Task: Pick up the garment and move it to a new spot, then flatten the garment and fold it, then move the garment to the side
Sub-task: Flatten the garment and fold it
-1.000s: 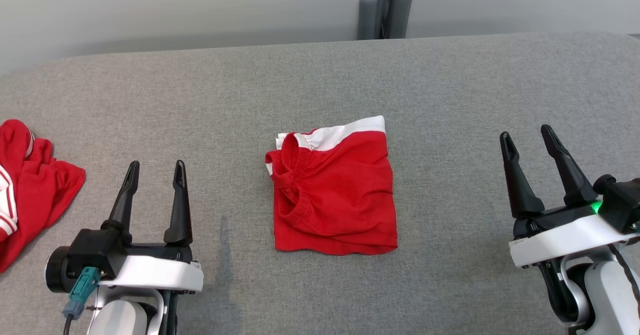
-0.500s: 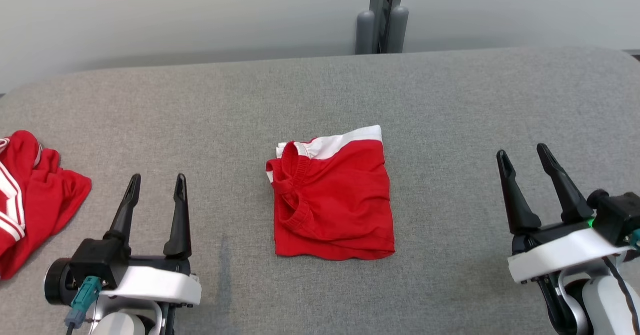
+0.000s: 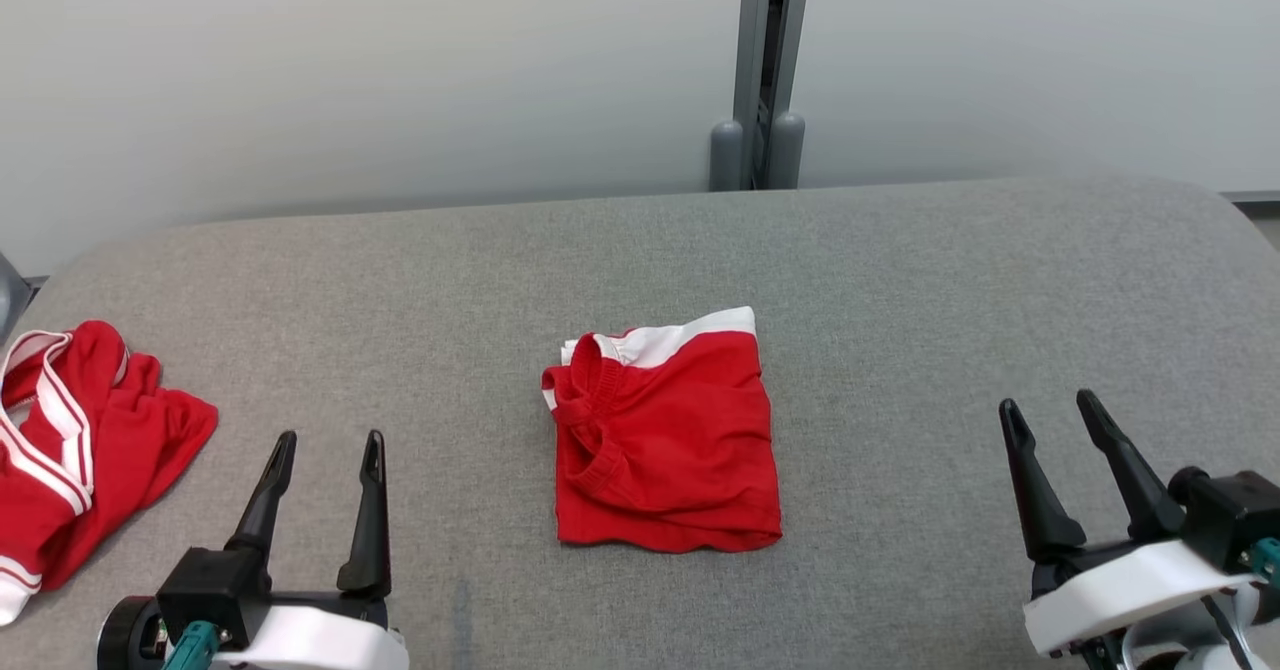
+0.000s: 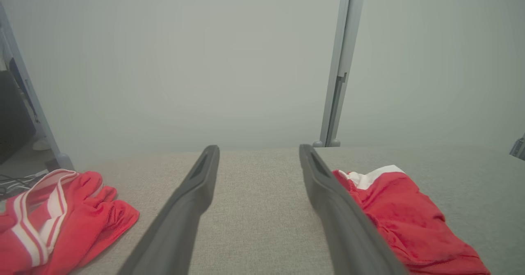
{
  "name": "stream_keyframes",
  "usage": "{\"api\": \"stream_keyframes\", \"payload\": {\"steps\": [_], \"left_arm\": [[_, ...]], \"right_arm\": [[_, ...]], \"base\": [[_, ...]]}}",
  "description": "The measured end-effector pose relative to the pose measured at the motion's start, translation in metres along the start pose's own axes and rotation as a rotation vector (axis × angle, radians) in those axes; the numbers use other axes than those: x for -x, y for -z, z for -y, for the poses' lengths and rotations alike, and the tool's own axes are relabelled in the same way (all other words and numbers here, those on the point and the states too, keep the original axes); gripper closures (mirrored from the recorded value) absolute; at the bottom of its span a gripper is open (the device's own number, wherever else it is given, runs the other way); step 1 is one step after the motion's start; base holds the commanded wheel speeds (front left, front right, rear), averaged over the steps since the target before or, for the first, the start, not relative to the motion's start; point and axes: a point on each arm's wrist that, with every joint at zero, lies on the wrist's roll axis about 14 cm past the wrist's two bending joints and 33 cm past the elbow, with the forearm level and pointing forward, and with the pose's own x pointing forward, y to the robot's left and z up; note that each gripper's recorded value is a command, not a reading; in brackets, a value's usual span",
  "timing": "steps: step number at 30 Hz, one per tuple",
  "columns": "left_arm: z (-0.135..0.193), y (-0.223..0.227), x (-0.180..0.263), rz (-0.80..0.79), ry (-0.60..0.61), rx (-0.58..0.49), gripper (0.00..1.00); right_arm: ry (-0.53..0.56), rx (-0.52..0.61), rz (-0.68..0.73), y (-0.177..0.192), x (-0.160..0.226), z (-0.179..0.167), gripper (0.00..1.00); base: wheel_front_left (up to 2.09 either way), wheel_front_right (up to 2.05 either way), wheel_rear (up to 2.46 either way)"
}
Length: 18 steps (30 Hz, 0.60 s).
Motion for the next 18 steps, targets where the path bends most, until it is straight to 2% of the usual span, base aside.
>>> {"api": "stream_keyframes", "payload": {"steps": [18], "left_arm": [[-0.015,-0.012,0.012,0.021,-0.028,-0.048,0.00]], "right_arm": [[0.022,0.005,-0.036,0.002,0.017,-0.001,0.00]], "base": [[0.00,0.00,0.00]]}}
